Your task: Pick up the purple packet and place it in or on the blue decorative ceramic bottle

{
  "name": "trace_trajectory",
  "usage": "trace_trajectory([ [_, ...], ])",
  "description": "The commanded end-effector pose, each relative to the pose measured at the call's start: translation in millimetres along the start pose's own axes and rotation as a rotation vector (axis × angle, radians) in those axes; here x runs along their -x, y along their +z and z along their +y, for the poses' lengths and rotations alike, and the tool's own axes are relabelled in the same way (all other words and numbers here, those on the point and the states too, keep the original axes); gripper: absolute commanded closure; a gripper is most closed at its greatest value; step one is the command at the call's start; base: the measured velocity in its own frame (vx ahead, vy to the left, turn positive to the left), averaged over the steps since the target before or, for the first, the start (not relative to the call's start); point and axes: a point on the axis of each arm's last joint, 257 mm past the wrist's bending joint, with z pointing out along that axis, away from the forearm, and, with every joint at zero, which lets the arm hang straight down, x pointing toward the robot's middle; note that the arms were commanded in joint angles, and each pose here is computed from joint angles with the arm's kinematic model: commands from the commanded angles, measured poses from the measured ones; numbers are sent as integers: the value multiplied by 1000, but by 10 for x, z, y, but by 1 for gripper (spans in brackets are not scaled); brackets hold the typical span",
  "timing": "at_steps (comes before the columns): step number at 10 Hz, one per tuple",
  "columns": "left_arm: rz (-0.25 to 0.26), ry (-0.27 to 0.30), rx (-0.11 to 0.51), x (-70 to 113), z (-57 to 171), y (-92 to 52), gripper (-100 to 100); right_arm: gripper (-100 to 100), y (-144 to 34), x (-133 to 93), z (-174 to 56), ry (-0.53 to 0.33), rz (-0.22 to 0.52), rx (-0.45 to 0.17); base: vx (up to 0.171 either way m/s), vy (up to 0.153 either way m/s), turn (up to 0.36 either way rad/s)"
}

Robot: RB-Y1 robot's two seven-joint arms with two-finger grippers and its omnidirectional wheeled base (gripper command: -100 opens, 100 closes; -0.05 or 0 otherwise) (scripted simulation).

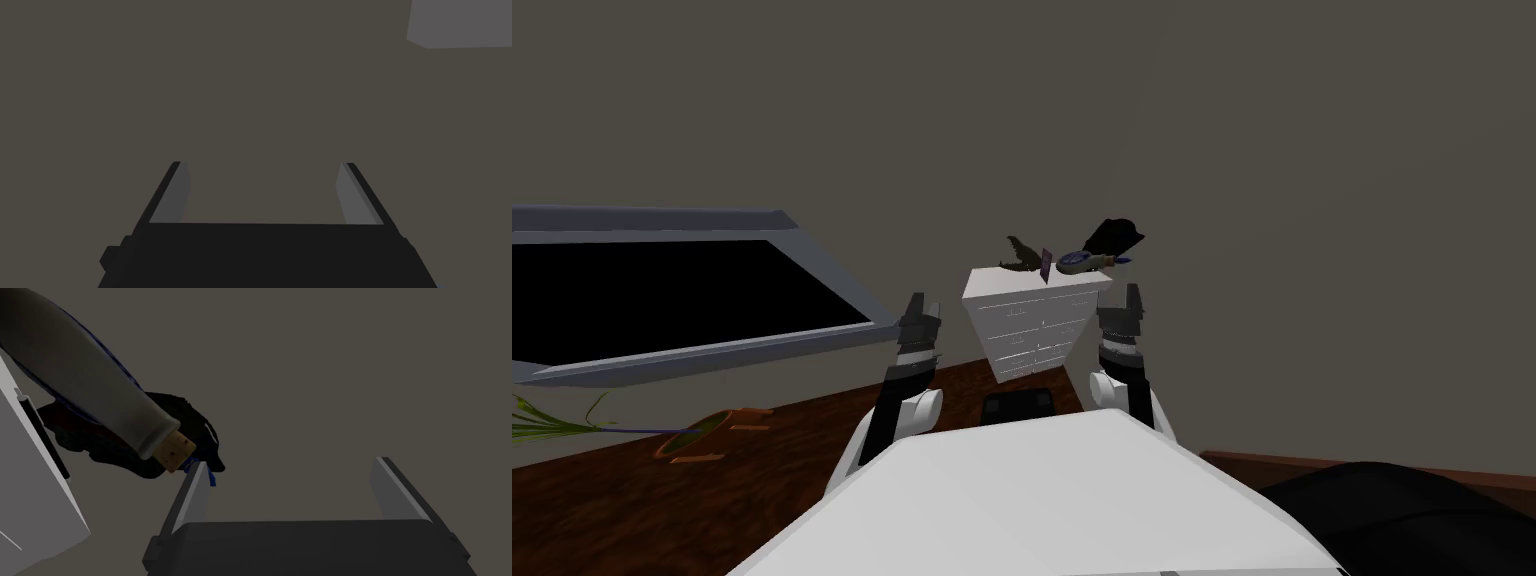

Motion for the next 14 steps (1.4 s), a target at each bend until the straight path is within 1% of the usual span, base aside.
trace_trajectory([
  [1, 0, 0, 0, 0, 0, 0, 0, -100, -8, -39, -33, -28, 49, -14, -19, 14, 40],
  [2, 0, 0, 0, 0, 0, 0, 0, -100, -17, -52, -65, -50, 76, -28, -42, 29, 70],
  [3, 0, 0, 0, 0, 0, 0, 0, -100, -17, -70, -65, -54, 91, -28, -37, 19, 16],
  [5, 0, 0, 0, 0, 0, 0, 0, -100, -43, -89, -154, -113, 157, -64, -58, 34, 62],
  [6, 0, 0, 0, 0, 0, 0, 0, -100, -44, -101, -155, -116, 167, -64, -52, 33, 29],
  [9, 0, 0, 0, -1, -1, 1, 0, -100, -92, -77, -322, -228, 261, -131, -104, 49, 97],
  [10, 0, 0, 0, -1, -1, 1, 0, -100, -93, -88, -323, -231, 271, -130, -91, 40, 37],
  [12, 0, 0, 0, -1, 0, 1, 0, -100, -123, -37, -444, -319, 330, -178, -109, 55, 100],
  [14, 0, 0, 0, -1, -1, 1, 0, -100, -148, 49, -562, -414, 380, -225, -177, 92, 148],
])
